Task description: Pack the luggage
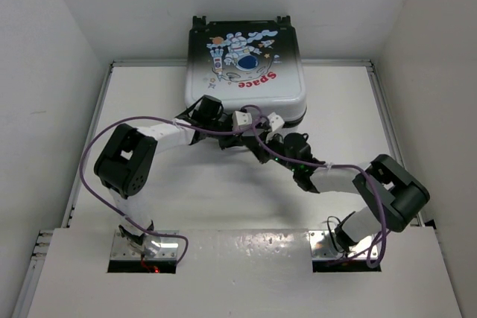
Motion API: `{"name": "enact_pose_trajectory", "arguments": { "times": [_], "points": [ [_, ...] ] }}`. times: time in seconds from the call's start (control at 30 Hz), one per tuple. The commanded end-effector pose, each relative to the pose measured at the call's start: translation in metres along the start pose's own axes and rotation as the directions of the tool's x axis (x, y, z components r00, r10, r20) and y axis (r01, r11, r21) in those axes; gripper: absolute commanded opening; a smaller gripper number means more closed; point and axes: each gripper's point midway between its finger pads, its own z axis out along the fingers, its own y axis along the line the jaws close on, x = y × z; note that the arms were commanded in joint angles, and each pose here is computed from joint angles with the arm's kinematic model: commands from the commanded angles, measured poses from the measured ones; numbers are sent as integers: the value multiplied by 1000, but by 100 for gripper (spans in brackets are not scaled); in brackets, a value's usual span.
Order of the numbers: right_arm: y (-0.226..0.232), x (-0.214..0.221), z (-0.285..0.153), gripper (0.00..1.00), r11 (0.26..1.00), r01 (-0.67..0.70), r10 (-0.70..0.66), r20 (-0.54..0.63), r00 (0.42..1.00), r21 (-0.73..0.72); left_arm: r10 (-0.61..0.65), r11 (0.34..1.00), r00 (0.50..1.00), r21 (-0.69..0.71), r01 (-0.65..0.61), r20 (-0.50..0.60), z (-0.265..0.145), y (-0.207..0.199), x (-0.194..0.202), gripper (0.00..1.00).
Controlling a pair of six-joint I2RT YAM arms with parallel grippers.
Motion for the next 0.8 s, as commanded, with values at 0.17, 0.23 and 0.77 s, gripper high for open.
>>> {"name": "enact_pose_trajectory", "arguments": {
  "times": [0.17, 0.23, 0.77],
  "points": [
    [92, -37, 14, 0, 945, 34, 3, 114, 993, -325, -246, 949, 969, 198, 247, -28, 15, -57, 4, 0],
    [97, -42, 14, 0, 939, 68, -22, 140, 990, -337, -257, 947, 966, 192, 259, -33, 13, -56, 9, 1],
    [-28, -71, -81, 38, 986, 163, -160, 61, 985, -46, 120, 951, 973, 303, -56, -199, -107, -114, 53, 12]
  ]
}}
